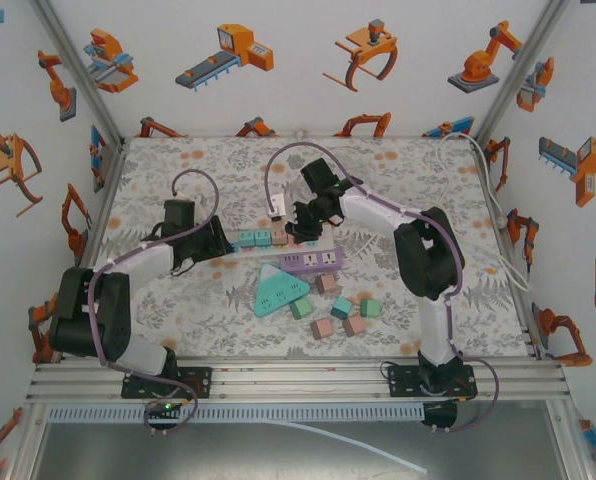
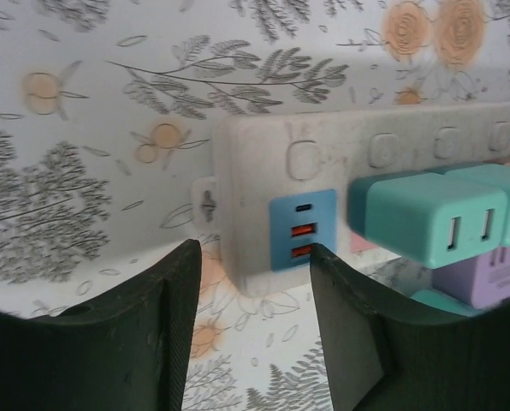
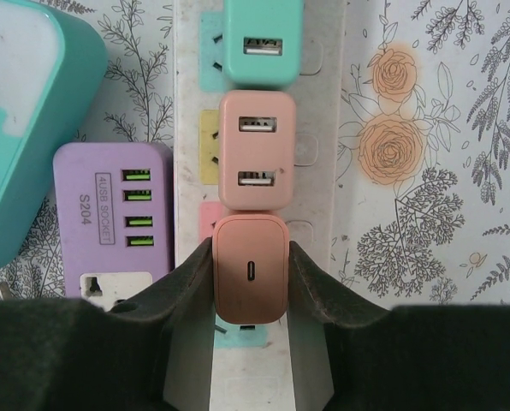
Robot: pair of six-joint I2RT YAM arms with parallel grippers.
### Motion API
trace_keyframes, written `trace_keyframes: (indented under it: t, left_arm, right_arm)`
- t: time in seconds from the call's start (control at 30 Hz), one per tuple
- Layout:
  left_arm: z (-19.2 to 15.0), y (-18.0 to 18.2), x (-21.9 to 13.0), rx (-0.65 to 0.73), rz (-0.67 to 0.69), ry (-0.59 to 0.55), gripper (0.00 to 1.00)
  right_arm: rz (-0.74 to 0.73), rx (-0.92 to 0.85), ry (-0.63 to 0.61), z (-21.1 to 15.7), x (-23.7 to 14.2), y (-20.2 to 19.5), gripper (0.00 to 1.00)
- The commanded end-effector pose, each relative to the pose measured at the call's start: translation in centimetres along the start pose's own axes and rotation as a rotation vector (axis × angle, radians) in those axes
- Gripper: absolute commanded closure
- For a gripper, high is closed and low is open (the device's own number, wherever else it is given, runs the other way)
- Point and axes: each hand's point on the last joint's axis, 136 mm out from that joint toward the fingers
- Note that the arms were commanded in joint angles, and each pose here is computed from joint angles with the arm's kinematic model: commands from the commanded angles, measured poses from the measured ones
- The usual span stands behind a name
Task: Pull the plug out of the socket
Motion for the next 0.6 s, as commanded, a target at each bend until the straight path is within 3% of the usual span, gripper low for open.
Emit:
trace_keyframes:
  t: [0.0, 0.13, 0.57]
  left_arm:
    - [0.0, -0.5, 0.6, -0.013, -0.025, 0.026, 0.54]
    - [-1.1, -0.2, 1.1, -0.009, -0.001, 0.066, 0.63]
    - [-4.4, 1.3, 1.7, 0.074, 0.125, 0.174, 0.63]
  right_arm:
    - [0.028, -0.013, -0.042, 0.8, 0.0, 0.4, 0.74]
    - [0.031, -0.013, -0.057, 1.1, -0.1, 0.3, 0.74]
    - [0.001, 0.001, -0.119, 3.6, -1.3, -1.1, 0.75]
Point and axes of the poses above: each hand's point on the last joint's axis, 136 mm out from that joint toward the fingers, its own x axis out along the fingers, its own y axis along the line the jaws close on, z = x × y, and after that the axes turned 3 degrees about -x, right-handed
